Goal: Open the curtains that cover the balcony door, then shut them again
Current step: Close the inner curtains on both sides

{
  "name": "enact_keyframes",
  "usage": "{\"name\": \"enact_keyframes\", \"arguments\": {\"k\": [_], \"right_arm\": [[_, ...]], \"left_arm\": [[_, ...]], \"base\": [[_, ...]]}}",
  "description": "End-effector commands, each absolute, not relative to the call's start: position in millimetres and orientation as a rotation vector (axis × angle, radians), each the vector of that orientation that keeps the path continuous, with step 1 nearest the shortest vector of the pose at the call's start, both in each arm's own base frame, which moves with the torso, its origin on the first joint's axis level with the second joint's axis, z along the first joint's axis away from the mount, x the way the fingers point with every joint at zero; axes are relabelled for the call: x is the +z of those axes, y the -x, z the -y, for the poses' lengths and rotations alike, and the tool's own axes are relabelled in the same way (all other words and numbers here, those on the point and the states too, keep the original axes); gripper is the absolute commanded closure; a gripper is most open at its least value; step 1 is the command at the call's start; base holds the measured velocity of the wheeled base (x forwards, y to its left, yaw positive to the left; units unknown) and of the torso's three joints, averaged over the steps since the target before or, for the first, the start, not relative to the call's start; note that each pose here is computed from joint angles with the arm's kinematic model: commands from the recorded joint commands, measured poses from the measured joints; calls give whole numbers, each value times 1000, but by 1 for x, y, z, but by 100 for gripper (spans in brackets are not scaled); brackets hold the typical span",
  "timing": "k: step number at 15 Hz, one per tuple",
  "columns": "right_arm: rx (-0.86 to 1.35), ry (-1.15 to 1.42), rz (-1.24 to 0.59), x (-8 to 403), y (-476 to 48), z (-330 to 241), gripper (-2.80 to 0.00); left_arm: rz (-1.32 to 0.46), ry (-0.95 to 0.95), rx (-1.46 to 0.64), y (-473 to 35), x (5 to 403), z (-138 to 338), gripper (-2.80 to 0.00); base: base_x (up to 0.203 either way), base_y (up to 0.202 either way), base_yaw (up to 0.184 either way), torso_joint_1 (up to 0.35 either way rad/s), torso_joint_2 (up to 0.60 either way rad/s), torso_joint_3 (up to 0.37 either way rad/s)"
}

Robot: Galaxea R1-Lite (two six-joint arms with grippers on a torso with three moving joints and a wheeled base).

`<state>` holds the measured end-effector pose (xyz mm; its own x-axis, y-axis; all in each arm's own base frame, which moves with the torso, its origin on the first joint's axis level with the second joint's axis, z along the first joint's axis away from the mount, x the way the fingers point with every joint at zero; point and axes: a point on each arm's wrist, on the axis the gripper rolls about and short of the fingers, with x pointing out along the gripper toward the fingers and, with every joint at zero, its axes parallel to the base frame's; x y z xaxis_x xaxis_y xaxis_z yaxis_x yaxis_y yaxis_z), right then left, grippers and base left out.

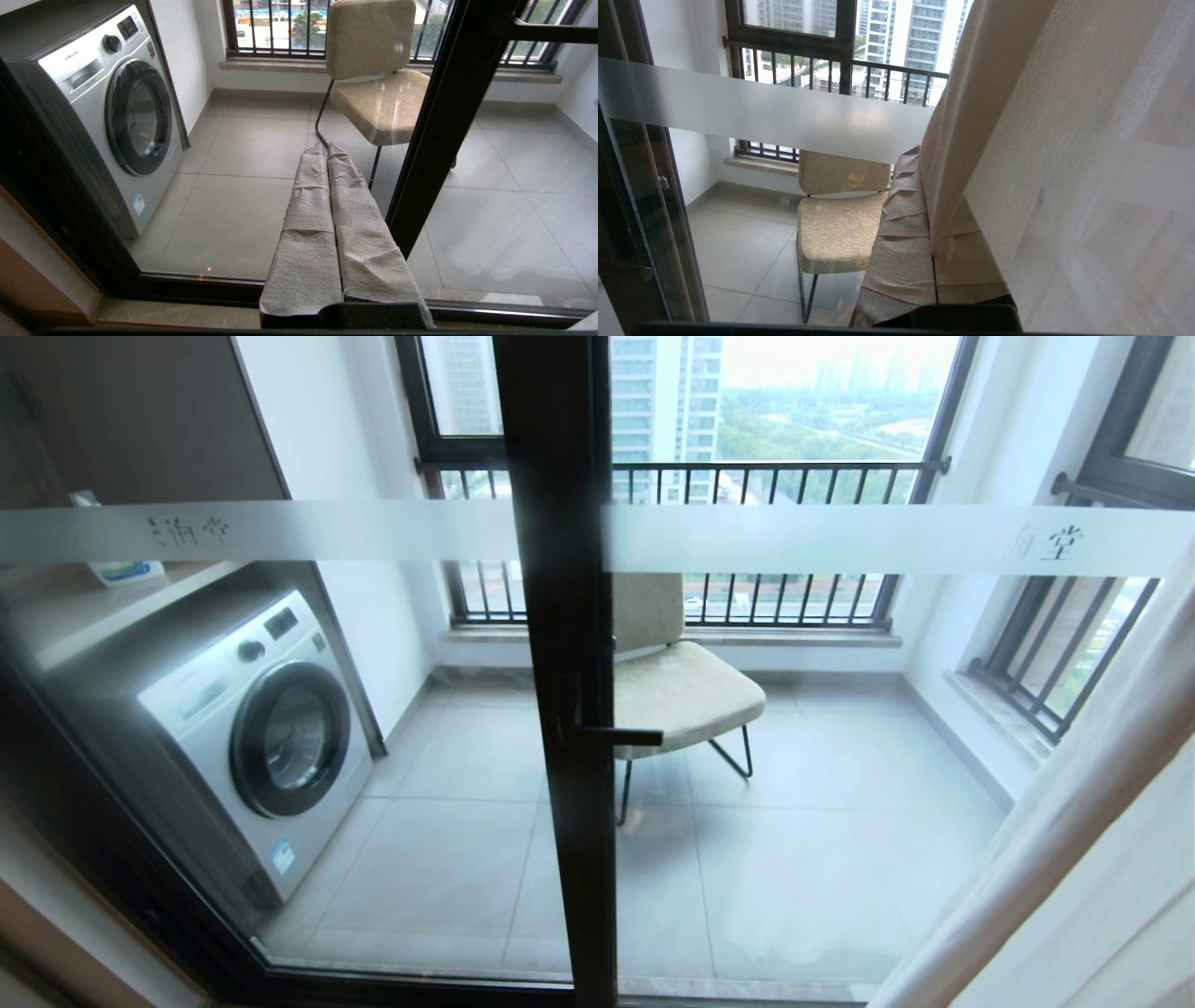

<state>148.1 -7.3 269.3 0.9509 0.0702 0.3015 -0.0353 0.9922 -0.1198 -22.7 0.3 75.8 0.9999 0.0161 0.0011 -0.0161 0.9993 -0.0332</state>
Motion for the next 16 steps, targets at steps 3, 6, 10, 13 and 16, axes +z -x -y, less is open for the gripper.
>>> {"name": "enact_keyframes", "arguments": {"k": [3, 6, 10, 13, 16], "right_arm": [[60, 120, 328, 274, -150, 7, 0], [64, 122, 336, 277, -153, 6, 0], [80, 122, 359, 285, -154, 4, 0], [100, 121, 365, 288, -159, 1, 0], [116, 119, 385, 296, -162, -2, 0]], "left_arm": [[2, 35, 17, 23, 76, 0, 0], [2, 34, 17, 23, 76, 0, 0], [2, 34, 17, 23, 76, 0, 0], [2, 34, 17, 23, 76, 0, 0], [0, 32, 17, 23, 76, 0, 0]], "base": [[0, 192, 0, 5, 3, 5], [0, 193, 1, 1, 2, 2], [0, 192, 2, 2, 4, 1], [0, 193, 0, -1, 3, 3], [0, 192, 5, 2, 1, 3]]}}
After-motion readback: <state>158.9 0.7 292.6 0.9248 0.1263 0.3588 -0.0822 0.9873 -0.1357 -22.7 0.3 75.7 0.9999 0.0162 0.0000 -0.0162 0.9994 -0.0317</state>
